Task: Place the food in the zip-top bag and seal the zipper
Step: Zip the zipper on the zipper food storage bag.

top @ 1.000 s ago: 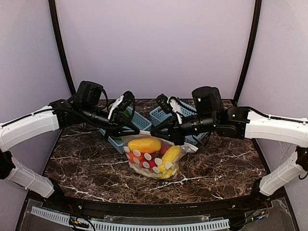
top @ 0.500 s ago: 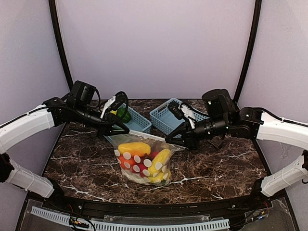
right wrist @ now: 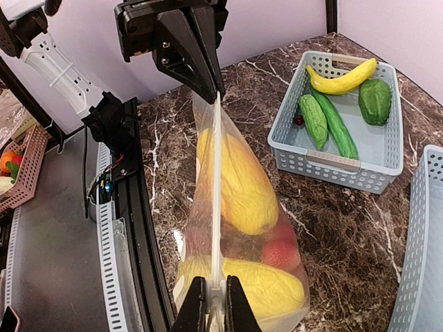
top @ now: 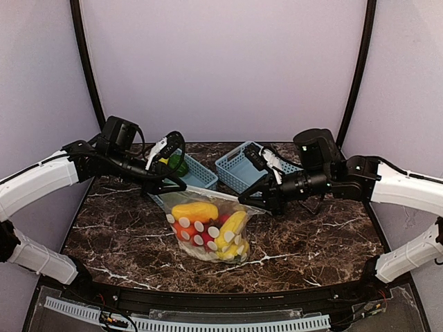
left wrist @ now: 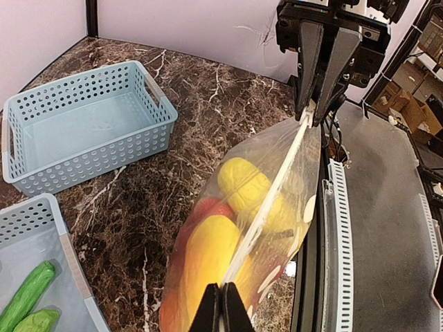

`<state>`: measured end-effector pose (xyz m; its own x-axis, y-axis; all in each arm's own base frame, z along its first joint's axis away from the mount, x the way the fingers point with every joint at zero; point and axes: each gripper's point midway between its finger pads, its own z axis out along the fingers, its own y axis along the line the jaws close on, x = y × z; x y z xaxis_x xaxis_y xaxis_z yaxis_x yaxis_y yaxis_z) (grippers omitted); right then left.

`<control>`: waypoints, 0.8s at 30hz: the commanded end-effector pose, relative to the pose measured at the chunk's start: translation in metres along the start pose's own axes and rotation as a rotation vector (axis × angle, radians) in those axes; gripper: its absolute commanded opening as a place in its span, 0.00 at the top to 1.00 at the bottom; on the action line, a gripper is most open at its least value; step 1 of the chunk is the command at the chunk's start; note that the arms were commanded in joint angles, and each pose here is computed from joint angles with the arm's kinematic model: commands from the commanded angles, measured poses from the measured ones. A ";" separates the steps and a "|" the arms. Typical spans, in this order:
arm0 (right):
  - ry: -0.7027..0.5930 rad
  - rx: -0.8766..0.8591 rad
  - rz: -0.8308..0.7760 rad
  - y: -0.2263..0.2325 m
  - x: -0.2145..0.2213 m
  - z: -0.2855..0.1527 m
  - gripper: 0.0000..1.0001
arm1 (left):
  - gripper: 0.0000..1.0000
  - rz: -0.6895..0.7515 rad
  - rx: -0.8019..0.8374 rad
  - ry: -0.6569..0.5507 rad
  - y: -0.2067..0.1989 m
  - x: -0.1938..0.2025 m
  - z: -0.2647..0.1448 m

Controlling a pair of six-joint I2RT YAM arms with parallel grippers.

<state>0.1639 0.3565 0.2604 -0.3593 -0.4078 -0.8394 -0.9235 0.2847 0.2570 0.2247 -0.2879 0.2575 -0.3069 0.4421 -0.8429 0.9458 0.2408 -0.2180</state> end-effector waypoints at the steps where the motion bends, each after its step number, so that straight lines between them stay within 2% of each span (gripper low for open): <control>1: 0.147 0.029 0.086 -0.001 0.045 -0.024 1.00 | 0.99 -0.089 -0.285 0.092 0.052 0.031 -0.024; 15: 0.196 0.020 0.109 0.001 0.060 -0.033 1.00 | 0.99 -0.050 -0.420 0.120 0.070 0.039 -0.040; 19: 0.172 -0.010 0.108 0.005 0.049 -0.030 1.00 | 0.99 -0.050 -0.313 0.090 0.054 0.031 -0.033; 24: 0.078 -0.142 0.124 0.022 0.027 -0.012 1.00 | 0.99 -0.031 -0.172 0.059 0.024 0.017 -0.013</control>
<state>0.1605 0.3562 0.2643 -0.3736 -0.3829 -0.8449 -0.9211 0.2605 0.2893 0.2244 -0.2869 0.2618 -0.2670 0.4274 -0.8638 0.9540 0.2441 -0.1741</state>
